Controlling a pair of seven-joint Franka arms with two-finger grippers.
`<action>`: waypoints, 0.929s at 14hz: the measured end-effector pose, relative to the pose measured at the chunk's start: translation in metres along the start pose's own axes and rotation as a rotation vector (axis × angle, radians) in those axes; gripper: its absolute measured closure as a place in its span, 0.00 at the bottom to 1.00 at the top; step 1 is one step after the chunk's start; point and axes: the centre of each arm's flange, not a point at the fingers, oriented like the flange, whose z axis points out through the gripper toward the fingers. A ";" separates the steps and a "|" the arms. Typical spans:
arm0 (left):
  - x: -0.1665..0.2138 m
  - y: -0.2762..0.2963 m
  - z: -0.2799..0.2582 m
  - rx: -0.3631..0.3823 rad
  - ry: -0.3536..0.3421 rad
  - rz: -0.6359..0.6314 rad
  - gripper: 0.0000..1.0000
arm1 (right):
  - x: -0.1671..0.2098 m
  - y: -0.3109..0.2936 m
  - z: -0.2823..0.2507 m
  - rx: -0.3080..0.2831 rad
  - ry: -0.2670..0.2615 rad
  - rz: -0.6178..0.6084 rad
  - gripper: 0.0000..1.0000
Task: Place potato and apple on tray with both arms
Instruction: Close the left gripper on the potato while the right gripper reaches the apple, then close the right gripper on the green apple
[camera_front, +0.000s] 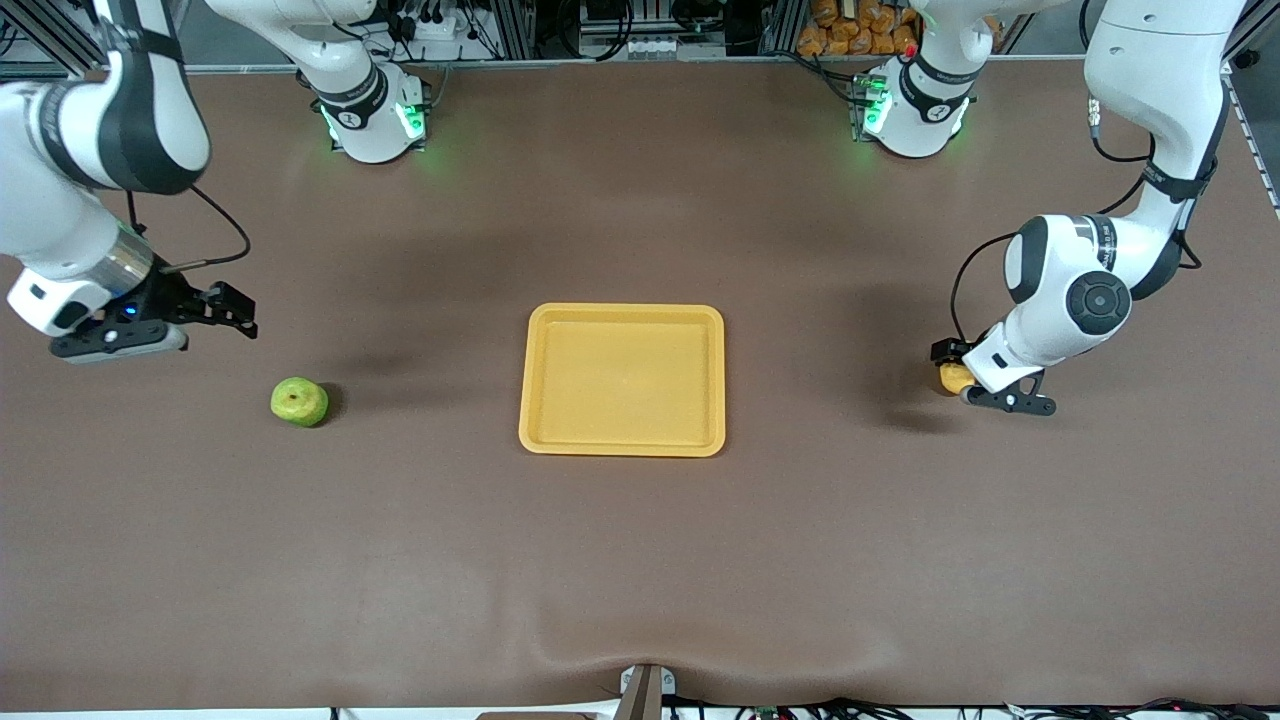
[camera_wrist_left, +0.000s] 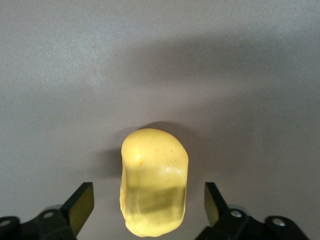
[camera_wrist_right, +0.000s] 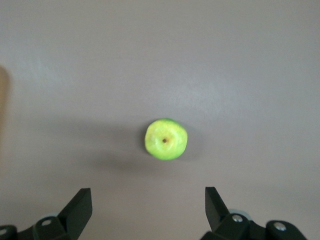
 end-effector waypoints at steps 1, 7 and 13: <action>0.000 0.000 0.001 0.000 -0.001 0.000 0.15 | -0.005 0.003 0.014 0.001 -0.006 -0.113 0.00; 0.000 0.000 0.002 -0.001 -0.003 0.003 0.53 | 0.002 0.018 0.076 -0.032 0.014 -0.726 0.00; 0.008 0.001 -0.007 0.002 0.019 0.016 0.53 | 0.003 0.022 0.160 -0.050 0.005 -1.035 0.00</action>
